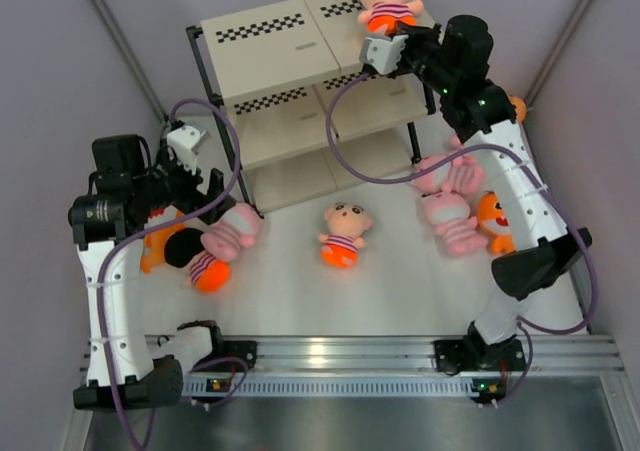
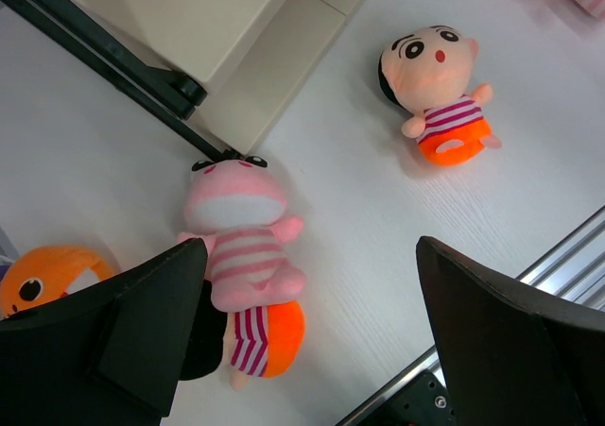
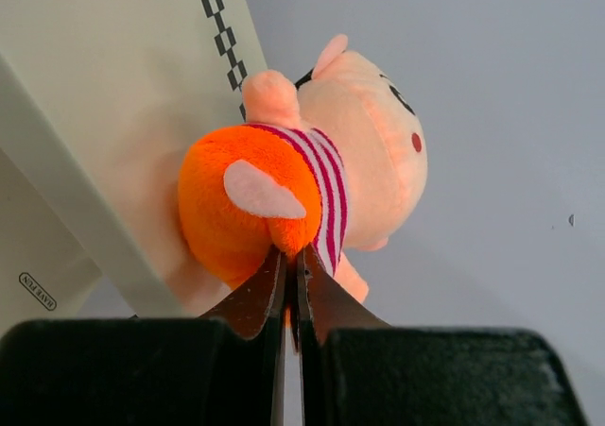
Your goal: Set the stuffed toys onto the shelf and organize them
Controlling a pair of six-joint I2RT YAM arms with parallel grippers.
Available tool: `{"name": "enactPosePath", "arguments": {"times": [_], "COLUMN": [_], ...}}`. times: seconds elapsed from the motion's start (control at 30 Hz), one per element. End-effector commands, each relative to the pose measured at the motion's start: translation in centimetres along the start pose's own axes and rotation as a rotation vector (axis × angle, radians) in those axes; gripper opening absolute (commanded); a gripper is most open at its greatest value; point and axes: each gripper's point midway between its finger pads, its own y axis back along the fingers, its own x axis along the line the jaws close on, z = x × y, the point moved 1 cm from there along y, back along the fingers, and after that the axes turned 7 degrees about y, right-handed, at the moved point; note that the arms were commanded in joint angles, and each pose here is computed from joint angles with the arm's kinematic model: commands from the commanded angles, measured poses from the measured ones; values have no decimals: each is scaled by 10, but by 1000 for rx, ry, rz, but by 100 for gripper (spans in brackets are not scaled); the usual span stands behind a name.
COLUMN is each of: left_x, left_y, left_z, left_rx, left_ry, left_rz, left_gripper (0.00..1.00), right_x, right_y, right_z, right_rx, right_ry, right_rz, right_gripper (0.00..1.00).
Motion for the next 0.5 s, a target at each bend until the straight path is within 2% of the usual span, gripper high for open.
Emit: {"name": "enactPosePath", "arguments": {"times": [0.0, 0.2, 0.23, 0.33, 0.4, 0.43, 0.47], "left_x": [3, 3, 3, 3, 2, 1, 2], "left_y": [-2, -4, -4, -6, -6, -6, -6], "left_z": [-2, -1, -1, -3, -5, -5, -6], "left_rx": [9, 10, 12, 16, 19, 18, 19], "left_ry": [-13, -10, -10, -6, -3, -4, -5], "left_rz": [3, -4, -6, -11, -15, -19, -17], "left_gripper": [98, 98, 98, 98, 98, 98, 98], "right_x": [-45, -40, -42, -50, -56, -58, -63], "right_y": [13, 14, 16, 22, 29, 32, 40], "right_z": [9, 2, 2, 5, 11, 13, 18], "right_rx": [-62, -65, -66, -77, -95, -101, -115], "right_ry": [21, 9, 4, -7, -22, -29, -30], "right_rz": [-120, -114, -118, -146, -161, -169, -179], "right_gripper": [0, 3, 16, 45, 53, 63, 68]}}
